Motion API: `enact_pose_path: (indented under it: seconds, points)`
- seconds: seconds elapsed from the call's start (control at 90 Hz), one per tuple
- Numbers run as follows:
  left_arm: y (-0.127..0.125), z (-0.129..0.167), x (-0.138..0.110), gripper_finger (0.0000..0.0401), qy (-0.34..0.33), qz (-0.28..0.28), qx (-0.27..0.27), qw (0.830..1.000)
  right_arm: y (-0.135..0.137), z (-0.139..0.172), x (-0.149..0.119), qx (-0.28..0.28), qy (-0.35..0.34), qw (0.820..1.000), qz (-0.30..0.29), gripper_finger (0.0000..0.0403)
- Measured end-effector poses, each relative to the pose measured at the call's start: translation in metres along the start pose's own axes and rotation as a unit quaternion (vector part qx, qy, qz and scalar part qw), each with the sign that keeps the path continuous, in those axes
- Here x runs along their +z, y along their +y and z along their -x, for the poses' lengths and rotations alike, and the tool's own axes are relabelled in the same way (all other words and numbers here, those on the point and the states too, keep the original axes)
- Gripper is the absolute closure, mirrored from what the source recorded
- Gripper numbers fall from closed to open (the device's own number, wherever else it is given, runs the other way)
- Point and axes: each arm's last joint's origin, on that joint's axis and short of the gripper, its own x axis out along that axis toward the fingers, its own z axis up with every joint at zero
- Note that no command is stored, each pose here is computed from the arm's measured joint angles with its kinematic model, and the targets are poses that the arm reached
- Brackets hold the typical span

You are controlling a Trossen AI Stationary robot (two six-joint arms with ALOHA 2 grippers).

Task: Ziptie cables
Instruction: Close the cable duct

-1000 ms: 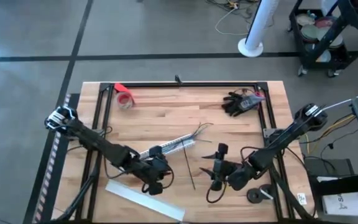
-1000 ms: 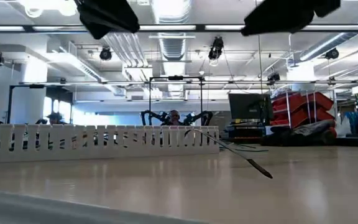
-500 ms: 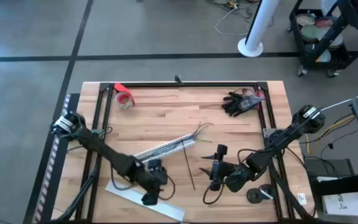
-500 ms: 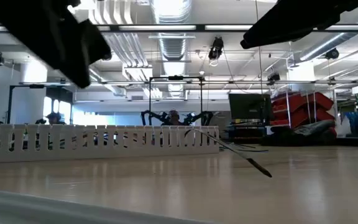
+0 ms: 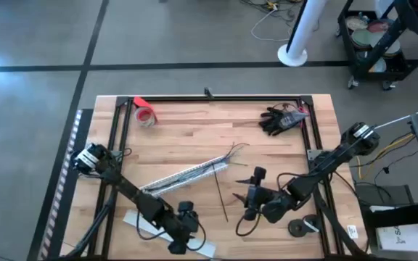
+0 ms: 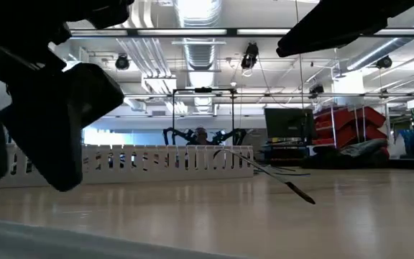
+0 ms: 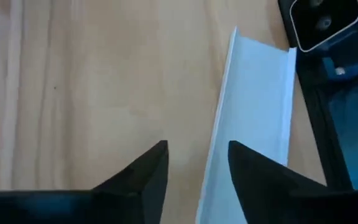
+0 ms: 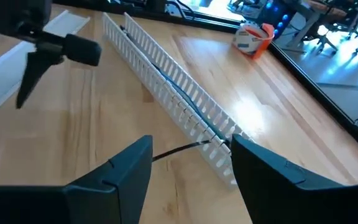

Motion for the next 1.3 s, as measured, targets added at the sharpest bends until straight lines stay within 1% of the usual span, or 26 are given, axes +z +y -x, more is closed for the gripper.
enact_pose_path:
  seconds: [0.178, 0.278, 0.378, 0.5, 0.544, 0.6, 0.733, 0.8, 0.922, 1.133, 1.3]
  points:
    - [0.004, -0.012, -0.012, 0.0294, -0.023, 0.006, -0.018, 1.0, 0.0, 0.0, 0.0, -0.007, -0.001, 1.0, 0.011, 0.0204]
    - [0.007, -0.016, -0.017, 0.031, -0.027, 0.005, -0.016, 0.999, -0.001, -0.001, 0.0, -0.011, -0.001, 1.0, 0.016, 0.0204]
    - [0.012, -0.017, -0.019, 0.0322, -0.043, -0.002, 0.015, 0.999, -0.003, -0.003, 0.0, -0.014, 0.0, 1.0, 0.018, 0.0204]
    - [0.024, -0.018, -0.018, 0.0341, -0.076, -0.019, 0.095, 0.992, -0.006, -0.005, 0.001, -0.019, 0.002, 1.0, 0.015, 0.0204]
    - [0.029, -0.019, -0.016, 0.0349, -0.089, -0.02, 0.114, 0.989, -0.006, -0.006, 0.001, -0.021, 0.003, 1.0, 0.014, 0.0204]
    - [0.035, -0.02, -0.014, 0.036, -0.103, -0.013, 0.12, 0.987, -0.006, -0.006, 0.001, -0.021, 0.003, 1.0, 0.014, 0.0204]
    - [0.045, -0.023, -0.019, 0.0377, -0.146, 0.012, 0.102, 0.984, -0.006, -0.006, 0.001, -0.021, 0.003, 1.0, 0.014, 0.0204]
    - [0.051, -0.023, -0.026, 0.0378, -0.166, 0.037, 0.1, 0.98, -0.006, -0.006, 0.001, -0.021, 0.003, 1.0, 0.013, 0.0204]
    - [0.057, -0.02, -0.031, 0.0364, -0.185, 0.069, 0.125, 0.972, -0.006, -0.006, 0.001, -0.021, 0.003, 1.0, 0.01, 0.0204]
    - [0.056, -0.02, -0.027, 0.0328, -0.189, 0.078, 0.148, 0.968, -0.006, -0.006, 0.001, -0.021, 0.003, 1.0, 0.01, 0.0204]
    - [0.055, -0.025, -0.024, 0.0313, -0.176, 0.077, 0.165, 0.967, -0.006, -0.006, 0.001, -0.021, 0.003, 1.0, 0.01, 0.0204]
